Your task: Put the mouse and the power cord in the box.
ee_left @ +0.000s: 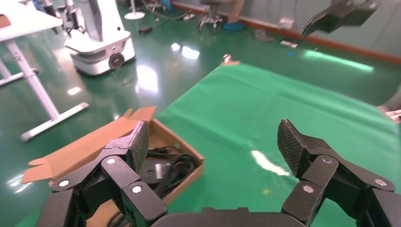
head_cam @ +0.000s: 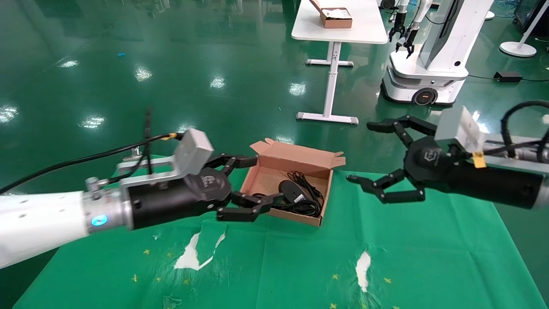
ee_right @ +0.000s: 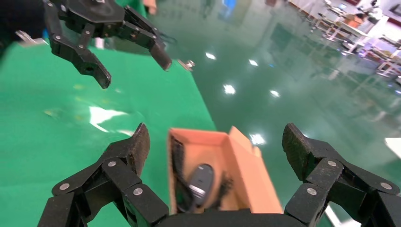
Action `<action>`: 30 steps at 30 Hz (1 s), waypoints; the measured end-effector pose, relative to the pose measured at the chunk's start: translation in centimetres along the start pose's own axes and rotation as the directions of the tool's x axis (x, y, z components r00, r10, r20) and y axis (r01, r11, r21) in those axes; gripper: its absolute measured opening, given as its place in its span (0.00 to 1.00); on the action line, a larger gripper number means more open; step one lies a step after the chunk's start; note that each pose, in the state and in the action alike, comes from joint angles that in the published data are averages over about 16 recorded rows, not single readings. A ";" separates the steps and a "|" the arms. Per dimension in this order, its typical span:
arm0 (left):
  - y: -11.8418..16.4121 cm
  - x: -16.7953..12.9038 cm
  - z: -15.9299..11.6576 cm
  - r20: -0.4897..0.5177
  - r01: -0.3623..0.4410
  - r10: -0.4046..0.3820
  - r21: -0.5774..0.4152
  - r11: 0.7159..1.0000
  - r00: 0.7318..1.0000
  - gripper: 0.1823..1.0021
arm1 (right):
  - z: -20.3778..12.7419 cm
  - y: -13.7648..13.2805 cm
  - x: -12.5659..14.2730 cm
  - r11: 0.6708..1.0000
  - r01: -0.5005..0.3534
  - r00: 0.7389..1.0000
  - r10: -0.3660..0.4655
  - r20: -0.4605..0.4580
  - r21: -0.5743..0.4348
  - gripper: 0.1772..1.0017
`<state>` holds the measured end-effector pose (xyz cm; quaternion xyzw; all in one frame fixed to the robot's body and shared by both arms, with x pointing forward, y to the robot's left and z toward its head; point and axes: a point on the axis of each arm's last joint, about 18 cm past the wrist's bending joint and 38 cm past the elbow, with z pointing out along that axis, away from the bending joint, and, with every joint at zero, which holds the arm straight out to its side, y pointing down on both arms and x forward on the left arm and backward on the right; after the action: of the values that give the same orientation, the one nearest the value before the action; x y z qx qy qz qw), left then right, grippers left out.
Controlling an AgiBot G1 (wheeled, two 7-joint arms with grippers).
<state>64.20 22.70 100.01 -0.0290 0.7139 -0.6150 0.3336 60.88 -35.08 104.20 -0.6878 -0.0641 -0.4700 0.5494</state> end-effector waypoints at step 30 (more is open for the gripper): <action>-3.5 9.6 -14.4 -0.269 -0.021 0.064 0.159 0.987 0.961 1.00 | -3.6 -6.0 -12.1 0.942 -0.304 0.907 0.241 0.344 0.141 1.00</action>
<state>48.05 29.85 99.24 0.0973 0.7035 -0.6595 0.2463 48.46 -30.52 99.54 -0.7016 -0.1008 -0.2613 0.6553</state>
